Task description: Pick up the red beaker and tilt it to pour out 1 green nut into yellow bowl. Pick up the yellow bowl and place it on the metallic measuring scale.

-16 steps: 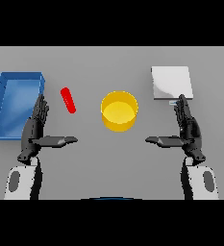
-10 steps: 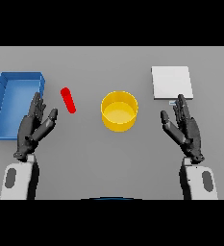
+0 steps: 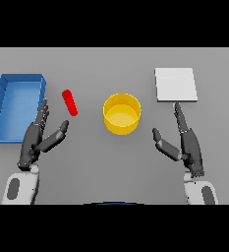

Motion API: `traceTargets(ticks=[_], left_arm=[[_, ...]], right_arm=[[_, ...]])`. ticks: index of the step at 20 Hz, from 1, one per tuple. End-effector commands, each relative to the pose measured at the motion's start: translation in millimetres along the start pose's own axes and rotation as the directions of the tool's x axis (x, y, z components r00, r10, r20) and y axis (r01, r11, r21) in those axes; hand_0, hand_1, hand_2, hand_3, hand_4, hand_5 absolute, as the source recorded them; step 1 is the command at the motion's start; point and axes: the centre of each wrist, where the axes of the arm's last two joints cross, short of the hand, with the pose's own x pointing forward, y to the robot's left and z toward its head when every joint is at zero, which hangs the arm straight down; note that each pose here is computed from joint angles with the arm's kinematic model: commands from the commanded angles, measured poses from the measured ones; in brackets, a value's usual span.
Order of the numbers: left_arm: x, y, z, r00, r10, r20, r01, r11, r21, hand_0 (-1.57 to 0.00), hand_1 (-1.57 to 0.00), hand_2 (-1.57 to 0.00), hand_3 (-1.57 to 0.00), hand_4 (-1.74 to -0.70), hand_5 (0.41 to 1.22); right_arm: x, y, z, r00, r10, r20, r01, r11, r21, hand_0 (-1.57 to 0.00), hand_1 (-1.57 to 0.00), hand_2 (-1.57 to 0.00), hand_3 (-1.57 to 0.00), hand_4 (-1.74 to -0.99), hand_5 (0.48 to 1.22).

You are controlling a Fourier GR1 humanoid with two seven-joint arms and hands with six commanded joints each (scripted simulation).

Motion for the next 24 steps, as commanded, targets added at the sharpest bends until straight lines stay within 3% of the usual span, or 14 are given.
traceTargets(ticks=[1, 7, 12, 24], left_arm=[[-1.6, -4.5, -2.2, 1.0, -0.011, 0.017, 0.011, 1.0, -0.006, 0.0, 0.0, 0.0, 0.0, -1.1, 0.617], [-13.7, -14.1, -40.8, 1.0, -0.021, 0.022, 0.021, 1.0, -0.006, 0.0, 0.0, 0.0, 0.0, -1.15, 0.638], [-21.9, -14.8, -74.3, 1.0, -0.025, 0.011, 0.025, 1.0, -0.003, 0.0, 0.0, 0.0, 0.0, -1.16, 0.631], [-28.1, -41.2, -115.2, 0.995, -0.085, 0.056, 0.086, 0.996, -0.017, 0.0, 0.0, 0.0, 0.0, -1.26, 0.676]], right_arm=[[1.9, -1.6, 1.5, 1.0, 0.013, 0.005, -0.013, 1.0, -0.005, 0.0, 0.0, 0.0, 0.0, -1.127, 0.652], [0.3, -8.6, -2.1, 1.0, -0.027, 0.004, 0.027, 1.0, -0.01, 0.0, 0.0, 0.0, 0.0, -1.193, 0.658], [0.5, -2.0, -1.4, 0.999, -0.037, 0.011, 0.037, 0.999, -0.009, 0.0, 0.0, 0.0, 0.0, -1.23, 0.666], [3.9, -6.4, 0.0, 0.999, -0.037, 0.009, 0.037, 0.999, -0.003, 0.0, 0.0, 0.0, 0.0, -1.266, 0.692]])
